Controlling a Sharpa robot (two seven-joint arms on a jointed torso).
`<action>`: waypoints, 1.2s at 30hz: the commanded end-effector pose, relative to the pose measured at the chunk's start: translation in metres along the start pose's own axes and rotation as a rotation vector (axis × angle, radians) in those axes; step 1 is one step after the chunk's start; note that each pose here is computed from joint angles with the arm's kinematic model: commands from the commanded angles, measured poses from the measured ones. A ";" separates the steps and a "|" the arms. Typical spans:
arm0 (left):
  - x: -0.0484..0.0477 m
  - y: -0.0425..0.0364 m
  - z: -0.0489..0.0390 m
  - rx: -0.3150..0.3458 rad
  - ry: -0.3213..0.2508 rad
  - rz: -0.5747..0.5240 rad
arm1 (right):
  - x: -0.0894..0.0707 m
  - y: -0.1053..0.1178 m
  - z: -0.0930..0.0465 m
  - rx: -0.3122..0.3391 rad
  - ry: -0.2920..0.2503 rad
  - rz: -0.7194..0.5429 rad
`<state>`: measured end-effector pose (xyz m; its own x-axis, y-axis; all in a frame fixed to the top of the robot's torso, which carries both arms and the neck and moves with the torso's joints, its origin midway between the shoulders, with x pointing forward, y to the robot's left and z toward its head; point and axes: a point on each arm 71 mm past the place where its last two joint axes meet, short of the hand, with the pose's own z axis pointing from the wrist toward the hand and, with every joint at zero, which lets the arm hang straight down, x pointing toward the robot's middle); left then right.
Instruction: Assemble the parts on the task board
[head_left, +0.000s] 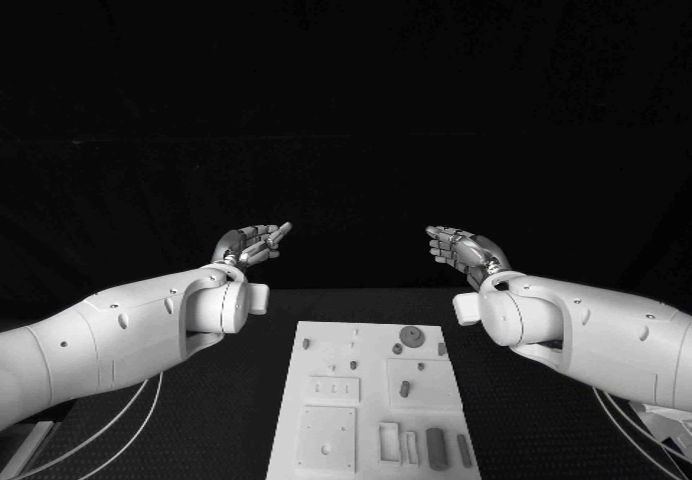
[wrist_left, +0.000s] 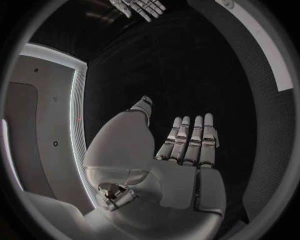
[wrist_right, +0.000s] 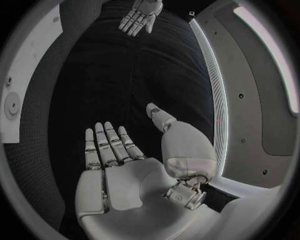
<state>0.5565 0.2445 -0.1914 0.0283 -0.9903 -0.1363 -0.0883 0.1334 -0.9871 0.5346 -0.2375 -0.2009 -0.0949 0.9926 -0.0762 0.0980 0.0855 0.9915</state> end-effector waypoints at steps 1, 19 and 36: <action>0.0012 -0.0019 0.0089 -0.103 0.097 -0.016 | 0.002 0.001 0.008 0.109 0.181 0.005; 0.0015 -0.0083 0.0029 -0.061 0.236 0.027 | -0.036 0.005 0.028 -0.073 0.225 -0.743; 0.0268 -0.0156 -0.0279 0.015 0.450 -0.054 | -0.017 0.002 0.018 -0.195 0.326 -1.258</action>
<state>0.5348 0.2221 -0.1815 -0.3397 -0.9381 -0.0674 -0.1223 0.1151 -0.9858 0.5575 -0.2584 -0.1974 -0.2915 0.3523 -0.8893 -0.2955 0.8511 0.4340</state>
